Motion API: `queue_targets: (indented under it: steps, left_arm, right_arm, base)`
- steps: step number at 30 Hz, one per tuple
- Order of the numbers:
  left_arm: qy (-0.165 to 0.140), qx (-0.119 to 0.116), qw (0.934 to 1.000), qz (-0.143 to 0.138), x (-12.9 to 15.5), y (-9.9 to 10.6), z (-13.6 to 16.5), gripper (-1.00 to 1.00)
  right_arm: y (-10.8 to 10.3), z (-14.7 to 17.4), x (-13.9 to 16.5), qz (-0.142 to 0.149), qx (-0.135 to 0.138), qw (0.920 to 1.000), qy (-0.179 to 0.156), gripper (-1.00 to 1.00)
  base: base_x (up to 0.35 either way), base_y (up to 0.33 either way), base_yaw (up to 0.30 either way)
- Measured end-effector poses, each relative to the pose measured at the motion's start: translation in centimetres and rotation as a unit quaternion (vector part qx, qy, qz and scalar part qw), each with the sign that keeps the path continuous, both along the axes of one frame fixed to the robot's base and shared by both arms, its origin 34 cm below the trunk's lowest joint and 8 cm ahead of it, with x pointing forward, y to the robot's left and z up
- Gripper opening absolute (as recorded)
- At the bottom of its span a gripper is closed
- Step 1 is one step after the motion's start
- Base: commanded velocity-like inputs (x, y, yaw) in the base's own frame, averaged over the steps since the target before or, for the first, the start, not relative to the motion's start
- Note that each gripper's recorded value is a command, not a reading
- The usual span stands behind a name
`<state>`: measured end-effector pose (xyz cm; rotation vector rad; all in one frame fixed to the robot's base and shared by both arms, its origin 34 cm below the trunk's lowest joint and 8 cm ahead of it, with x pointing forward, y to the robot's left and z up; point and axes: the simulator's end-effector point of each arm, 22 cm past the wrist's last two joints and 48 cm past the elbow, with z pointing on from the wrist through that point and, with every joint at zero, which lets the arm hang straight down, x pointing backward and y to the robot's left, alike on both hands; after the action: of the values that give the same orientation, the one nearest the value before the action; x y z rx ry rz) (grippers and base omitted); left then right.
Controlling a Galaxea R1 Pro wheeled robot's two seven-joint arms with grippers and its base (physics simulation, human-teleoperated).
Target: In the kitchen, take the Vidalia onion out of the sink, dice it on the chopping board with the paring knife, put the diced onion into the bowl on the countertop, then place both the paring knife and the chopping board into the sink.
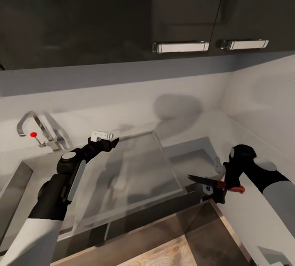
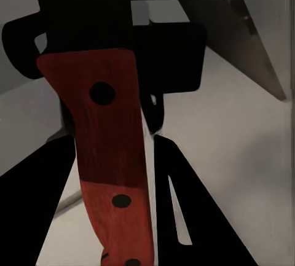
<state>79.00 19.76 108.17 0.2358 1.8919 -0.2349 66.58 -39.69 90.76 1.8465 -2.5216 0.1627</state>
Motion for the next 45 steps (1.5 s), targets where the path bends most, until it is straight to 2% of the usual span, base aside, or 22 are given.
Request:
queue_targets:
  steps: [18,30,35,36,39,45]
  left_arm:
    - [-0.015,0.0,0.9999,0.0,-0.3,0.0,2.0,1.0]
    - [-0.025,0.0,0.9997,0.0,-0.5,0.0,3.3,1.0]
    - [-0.029,0.0,0.9996,0.0,-0.5,0.0,3.8,1.0]
    - [-0.029,0.0,0.9996,0.0,-0.5,0.0,4.0,1.0]
    - [-0.031,0.0,0.9995,0.0,-0.6,0.0,4.3,1.0]
    - [-0.021,-0.005,0.9996,-0.017,-1.2,-0.7,4.5,1.0]
  right_arm:
    - [0.0,1.7,0.4,0.0,0.0,0.9999,-0.017,-1.0]
    - [-0.1,3.2,1.8,0.001,-0.004,0.9985,-0.055,-1.0]
    - [-0.8,4.4,4.3,0.003,-0.021,0.9931,-0.115,-1.0]
    - [-1.1,4.8,5.2,0.003,-0.027,0.9902,-0.137,-1.0]
    - [-1.3,5.4,5.9,0.004,-0.032,0.9873,-0.155,-1.0]
    - [-1.1,7.9,8.2,0.012,-0.041,0.9758,-0.214,-1.0]
  base:
    - [0.0,0.0,0.0]
    - [-0.03,0.005,0.0]
    - [-0.283,0.1,0.0]
    - [-0.312,0.125,0.0]
    - [-0.315,0.131,0.0]
    - [-0.316,0.141,0.0]
